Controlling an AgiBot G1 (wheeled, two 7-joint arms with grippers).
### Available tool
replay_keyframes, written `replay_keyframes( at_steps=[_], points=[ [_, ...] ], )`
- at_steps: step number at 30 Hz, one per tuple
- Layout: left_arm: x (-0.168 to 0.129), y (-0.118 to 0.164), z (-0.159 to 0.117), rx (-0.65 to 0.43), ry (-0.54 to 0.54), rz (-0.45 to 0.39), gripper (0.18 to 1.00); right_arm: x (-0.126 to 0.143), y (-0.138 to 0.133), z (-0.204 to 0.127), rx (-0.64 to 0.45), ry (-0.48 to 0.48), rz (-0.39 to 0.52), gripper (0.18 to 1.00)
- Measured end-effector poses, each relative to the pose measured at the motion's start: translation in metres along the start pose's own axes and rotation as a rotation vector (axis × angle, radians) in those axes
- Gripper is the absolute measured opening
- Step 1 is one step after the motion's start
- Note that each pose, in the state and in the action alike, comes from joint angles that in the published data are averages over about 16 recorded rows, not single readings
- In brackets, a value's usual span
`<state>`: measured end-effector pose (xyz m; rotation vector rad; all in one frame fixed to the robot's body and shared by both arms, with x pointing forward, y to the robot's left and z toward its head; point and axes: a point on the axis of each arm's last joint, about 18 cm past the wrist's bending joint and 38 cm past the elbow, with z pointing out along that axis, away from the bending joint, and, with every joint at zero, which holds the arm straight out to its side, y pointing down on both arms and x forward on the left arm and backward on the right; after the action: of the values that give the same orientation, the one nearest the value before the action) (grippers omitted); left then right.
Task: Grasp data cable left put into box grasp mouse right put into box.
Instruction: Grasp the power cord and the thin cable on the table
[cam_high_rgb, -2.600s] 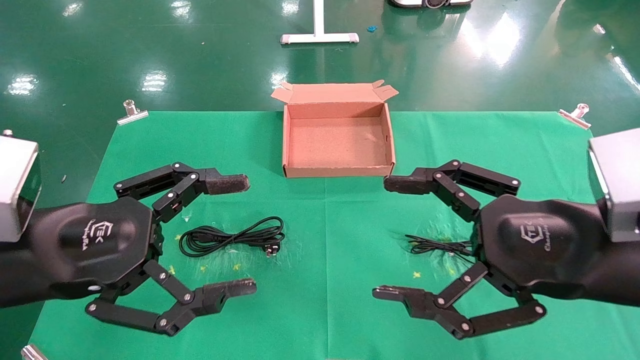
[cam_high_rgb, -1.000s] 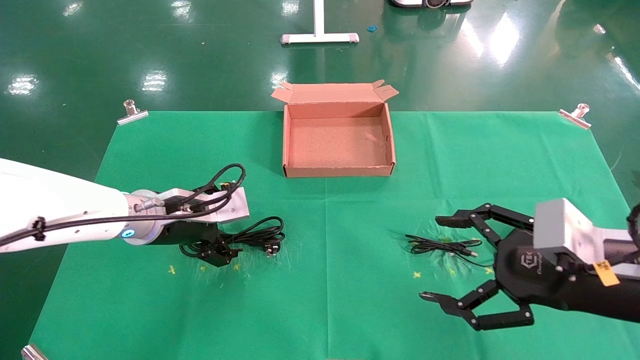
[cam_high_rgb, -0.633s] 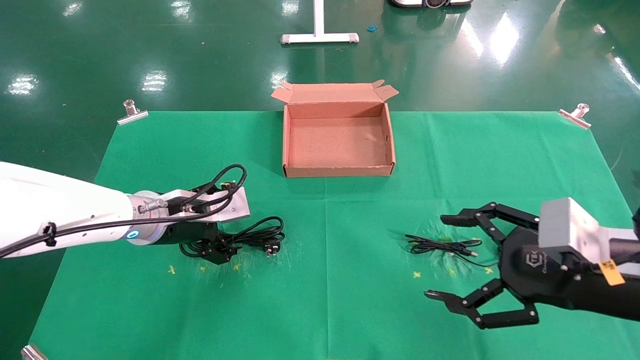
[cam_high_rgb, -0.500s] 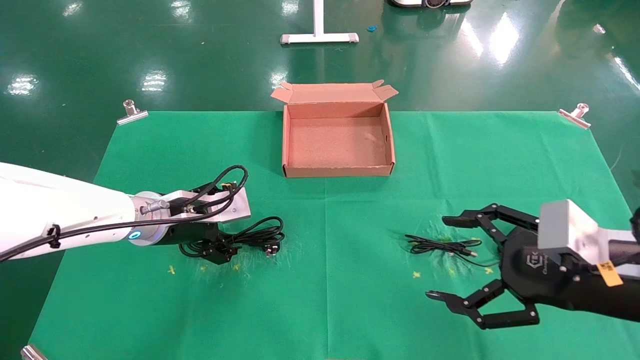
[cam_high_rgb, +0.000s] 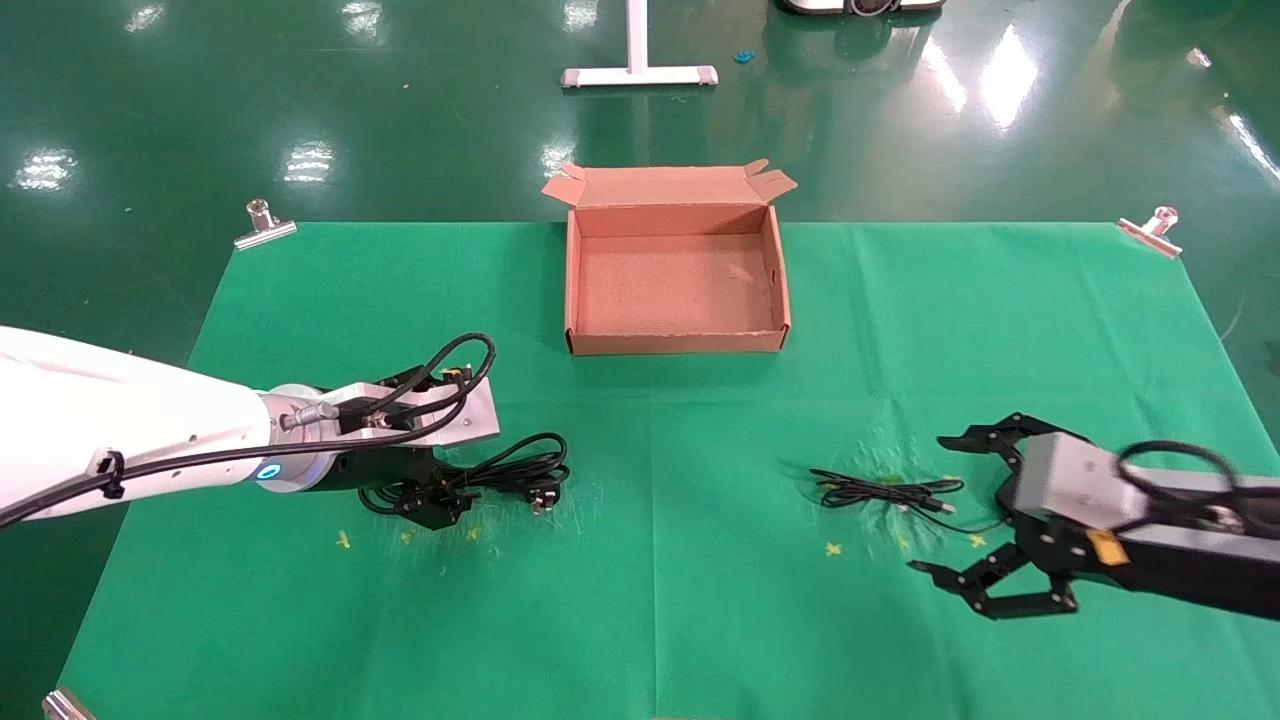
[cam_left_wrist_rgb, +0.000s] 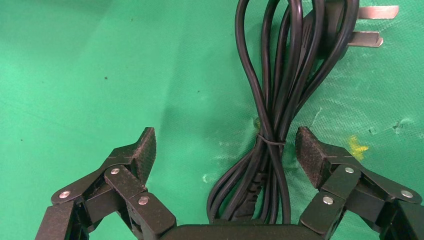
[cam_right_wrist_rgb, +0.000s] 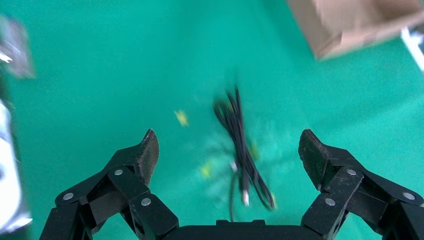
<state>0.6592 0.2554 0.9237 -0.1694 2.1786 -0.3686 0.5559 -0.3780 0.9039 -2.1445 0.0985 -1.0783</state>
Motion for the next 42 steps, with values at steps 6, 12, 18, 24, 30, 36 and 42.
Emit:
replay_keyframes(
  at_steps=[6,12,18,24,30,36,42],
  points=[
    [0.0,0.0,0.0,0.0,0.0,0.0,1.001,0.006,0.011,0.025,-0.085,0.033,-0.003,1.001],
    [0.0,0.0,0.0,0.0,0.0,0.0,1.001,0.012,0.015,0.048,-0.123,0.053,0.017,1.001],
    [0.0,0.0,0.0,0.0,0.0,0.0,1.001,0.017,0.017,0.064,-0.141,0.067,0.04,1.001],
    [0.0,0.0,0.0,0.0,0.0,0.0,1.001,0.021,0.019,0.074,-0.154,0.077,0.053,1.001],
    [0.0,0.0,0.0,0.0,0.0,0.0,1.001,0.023,0.02,0.077,-0.159,0.08,0.055,1.001],
    [0.0,0.0,0.0,0.0,0.0,0.0,0.994,0.023,0.02,0.076,-0.158,0.079,0.056,0.996],
    [0.0,0.0,0.0,0.0,0.0,0.0,0.969,0.022,0.019,0.075,-0.155,0.078,0.056,0.977]
  ],
)
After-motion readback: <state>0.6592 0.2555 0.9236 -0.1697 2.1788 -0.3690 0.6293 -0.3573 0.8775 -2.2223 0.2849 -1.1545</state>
